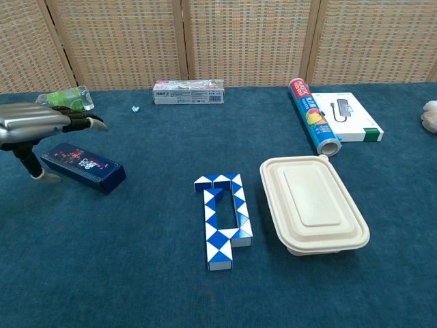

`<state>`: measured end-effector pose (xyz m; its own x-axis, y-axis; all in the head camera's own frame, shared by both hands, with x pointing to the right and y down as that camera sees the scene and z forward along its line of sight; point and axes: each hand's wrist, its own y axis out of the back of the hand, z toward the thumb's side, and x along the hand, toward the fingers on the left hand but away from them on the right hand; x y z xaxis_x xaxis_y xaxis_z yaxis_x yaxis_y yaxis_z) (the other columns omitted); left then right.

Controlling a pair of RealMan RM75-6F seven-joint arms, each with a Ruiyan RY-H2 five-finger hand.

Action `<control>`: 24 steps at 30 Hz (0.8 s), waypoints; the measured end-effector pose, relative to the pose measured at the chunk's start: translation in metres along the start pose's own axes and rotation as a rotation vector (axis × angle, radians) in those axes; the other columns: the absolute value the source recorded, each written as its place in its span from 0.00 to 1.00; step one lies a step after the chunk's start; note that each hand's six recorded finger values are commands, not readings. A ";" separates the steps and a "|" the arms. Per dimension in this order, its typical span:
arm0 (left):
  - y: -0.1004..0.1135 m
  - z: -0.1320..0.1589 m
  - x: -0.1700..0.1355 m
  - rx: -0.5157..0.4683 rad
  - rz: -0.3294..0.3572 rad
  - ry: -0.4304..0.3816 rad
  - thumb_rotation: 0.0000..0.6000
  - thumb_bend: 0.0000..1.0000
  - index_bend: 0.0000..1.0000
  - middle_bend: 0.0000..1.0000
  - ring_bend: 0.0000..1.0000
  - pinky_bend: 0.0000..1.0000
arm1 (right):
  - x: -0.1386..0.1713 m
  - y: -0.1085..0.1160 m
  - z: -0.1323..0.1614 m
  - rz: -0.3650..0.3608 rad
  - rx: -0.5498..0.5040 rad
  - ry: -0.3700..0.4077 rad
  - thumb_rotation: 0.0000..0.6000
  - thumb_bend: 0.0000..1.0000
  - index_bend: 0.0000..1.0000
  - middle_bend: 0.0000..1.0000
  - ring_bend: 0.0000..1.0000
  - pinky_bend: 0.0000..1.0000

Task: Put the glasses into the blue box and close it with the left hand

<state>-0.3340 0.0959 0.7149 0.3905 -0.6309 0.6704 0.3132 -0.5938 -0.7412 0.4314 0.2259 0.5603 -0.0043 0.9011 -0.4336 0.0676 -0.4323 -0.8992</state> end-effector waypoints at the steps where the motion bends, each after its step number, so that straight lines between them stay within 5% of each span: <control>1: -0.001 0.000 0.003 -0.001 -0.004 0.005 1.00 0.22 0.00 0.00 0.00 0.00 | 0.000 0.000 0.000 0.000 0.000 0.000 1.00 0.05 0.00 0.00 0.00 0.00; 17: -0.010 0.000 0.028 -0.018 -0.015 0.035 1.00 0.25 0.00 0.00 0.00 0.12 | 0.000 0.000 0.000 0.000 0.000 0.000 1.00 0.05 0.00 0.00 0.00 0.00; 24: -0.017 0.004 0.032 -0.011 -0.037 0.030 1.00 0.26 0.05 0.11 0.14 0.24 | 0.000 0.000 0.000 0.000 0.000 0.000 1.00 0.05 0.00 0.00 0.00 0.00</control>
<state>-0.3233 0.0874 0.7486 0.3530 -0.6231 0.6979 0.3169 -0.6223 -0.7158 0.4314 0.2256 0.5604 -0.0040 0.9012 -0.4334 0.0675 -0.4321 -0.8993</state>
